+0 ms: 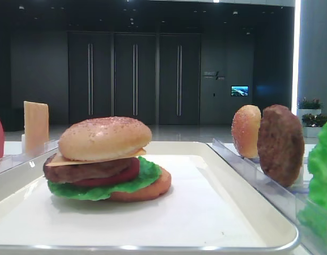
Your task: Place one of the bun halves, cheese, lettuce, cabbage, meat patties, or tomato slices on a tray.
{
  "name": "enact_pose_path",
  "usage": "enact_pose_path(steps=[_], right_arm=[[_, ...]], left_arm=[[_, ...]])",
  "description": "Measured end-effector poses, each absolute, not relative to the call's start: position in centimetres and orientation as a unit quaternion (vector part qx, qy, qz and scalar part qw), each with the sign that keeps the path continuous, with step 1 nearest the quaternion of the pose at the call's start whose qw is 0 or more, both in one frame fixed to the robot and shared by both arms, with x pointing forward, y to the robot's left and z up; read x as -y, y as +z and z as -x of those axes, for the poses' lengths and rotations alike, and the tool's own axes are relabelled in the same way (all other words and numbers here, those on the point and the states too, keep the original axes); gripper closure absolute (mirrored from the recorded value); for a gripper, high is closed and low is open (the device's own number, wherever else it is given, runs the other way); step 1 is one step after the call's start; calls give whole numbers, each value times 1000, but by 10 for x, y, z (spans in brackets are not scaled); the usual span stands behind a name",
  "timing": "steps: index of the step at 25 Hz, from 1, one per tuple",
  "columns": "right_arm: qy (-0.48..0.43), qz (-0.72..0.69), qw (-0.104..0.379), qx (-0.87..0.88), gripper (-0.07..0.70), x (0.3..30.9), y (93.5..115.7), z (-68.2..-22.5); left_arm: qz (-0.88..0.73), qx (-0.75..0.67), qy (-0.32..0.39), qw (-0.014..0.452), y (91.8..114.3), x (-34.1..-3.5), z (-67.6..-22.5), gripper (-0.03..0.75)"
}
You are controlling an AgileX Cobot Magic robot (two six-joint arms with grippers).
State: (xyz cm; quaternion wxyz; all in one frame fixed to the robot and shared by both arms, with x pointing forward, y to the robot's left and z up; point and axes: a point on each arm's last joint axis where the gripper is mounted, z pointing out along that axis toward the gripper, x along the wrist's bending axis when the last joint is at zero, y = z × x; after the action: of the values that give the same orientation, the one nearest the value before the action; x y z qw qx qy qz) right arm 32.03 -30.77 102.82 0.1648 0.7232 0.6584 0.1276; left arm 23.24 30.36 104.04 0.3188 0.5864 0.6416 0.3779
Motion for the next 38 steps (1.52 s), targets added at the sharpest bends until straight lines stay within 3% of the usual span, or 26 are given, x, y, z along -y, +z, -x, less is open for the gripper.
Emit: enact_pose_path(steps=[16,38], right_arm=[[323,-647,367,-585,148,302,1050,-232],[336,-625,366,-603,149,298,1048,-229]], left_arm=[[-586,-642,378,319,1040,-304,-232,326],[-586,-642,378,319,1040,-304,-232,326]])
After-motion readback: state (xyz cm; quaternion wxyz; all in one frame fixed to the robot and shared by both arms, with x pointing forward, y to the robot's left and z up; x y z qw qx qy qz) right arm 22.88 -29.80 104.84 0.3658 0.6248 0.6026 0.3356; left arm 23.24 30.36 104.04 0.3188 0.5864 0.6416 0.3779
